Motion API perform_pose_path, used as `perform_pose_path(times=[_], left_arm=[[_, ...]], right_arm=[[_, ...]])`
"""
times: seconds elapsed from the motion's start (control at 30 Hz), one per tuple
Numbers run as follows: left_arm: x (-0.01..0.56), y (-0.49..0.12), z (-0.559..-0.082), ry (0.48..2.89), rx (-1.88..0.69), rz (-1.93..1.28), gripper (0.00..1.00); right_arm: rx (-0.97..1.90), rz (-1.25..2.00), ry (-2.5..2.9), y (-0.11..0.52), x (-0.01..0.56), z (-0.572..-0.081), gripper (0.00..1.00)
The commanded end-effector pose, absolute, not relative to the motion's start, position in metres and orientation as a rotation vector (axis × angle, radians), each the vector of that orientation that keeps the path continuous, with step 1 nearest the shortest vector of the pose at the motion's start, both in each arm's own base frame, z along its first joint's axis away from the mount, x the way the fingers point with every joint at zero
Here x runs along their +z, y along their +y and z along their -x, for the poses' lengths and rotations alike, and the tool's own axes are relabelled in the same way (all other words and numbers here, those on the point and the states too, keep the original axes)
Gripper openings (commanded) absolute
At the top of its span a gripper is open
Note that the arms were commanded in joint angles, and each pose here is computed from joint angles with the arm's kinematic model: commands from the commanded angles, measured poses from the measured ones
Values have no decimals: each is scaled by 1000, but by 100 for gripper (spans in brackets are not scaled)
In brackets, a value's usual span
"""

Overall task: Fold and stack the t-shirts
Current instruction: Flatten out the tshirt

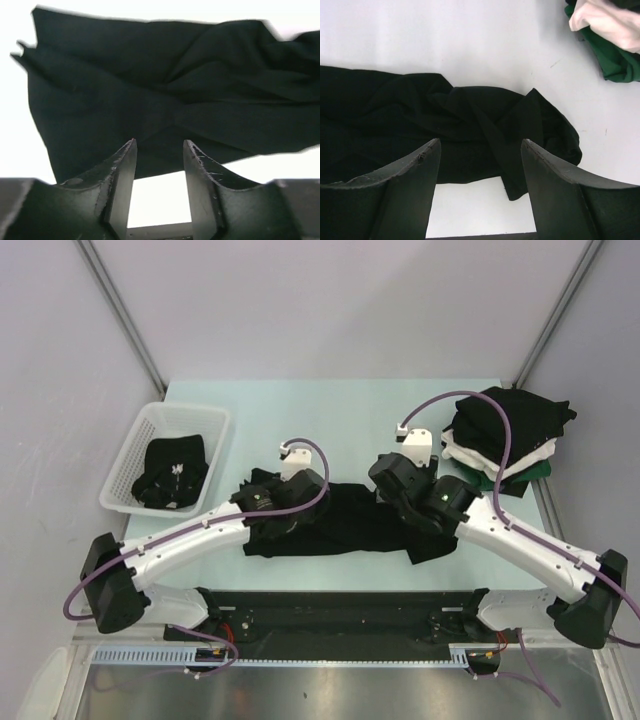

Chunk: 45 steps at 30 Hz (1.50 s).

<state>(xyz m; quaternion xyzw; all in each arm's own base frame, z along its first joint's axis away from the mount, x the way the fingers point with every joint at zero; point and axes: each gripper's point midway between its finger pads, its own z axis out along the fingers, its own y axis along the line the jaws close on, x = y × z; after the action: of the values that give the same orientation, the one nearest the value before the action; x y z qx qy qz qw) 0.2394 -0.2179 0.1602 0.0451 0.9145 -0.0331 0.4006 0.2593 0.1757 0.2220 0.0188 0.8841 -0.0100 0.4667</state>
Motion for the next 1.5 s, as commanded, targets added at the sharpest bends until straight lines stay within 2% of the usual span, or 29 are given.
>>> perform_pose_path(times=[0.0, 0.23, 0.57, 1.47], left_arm=[[132, -197, -237, 2354, -1, 91, 51], [100, -185, -232, 2387, 10, 238, 55], [66, -168, -220, 2434, 9, 358, 52], [74, -134, -214, 2397, 126, 477, 53]], right_arm=[[-7, -105, 2117, 161, 243, -259, 71], [-53, -137, 2120, 142, 245, -253, 71], [-61, -135, 2130, 142, 242, -255, 72], [-56, -123, 2133, 139, 244, -257, 72]])
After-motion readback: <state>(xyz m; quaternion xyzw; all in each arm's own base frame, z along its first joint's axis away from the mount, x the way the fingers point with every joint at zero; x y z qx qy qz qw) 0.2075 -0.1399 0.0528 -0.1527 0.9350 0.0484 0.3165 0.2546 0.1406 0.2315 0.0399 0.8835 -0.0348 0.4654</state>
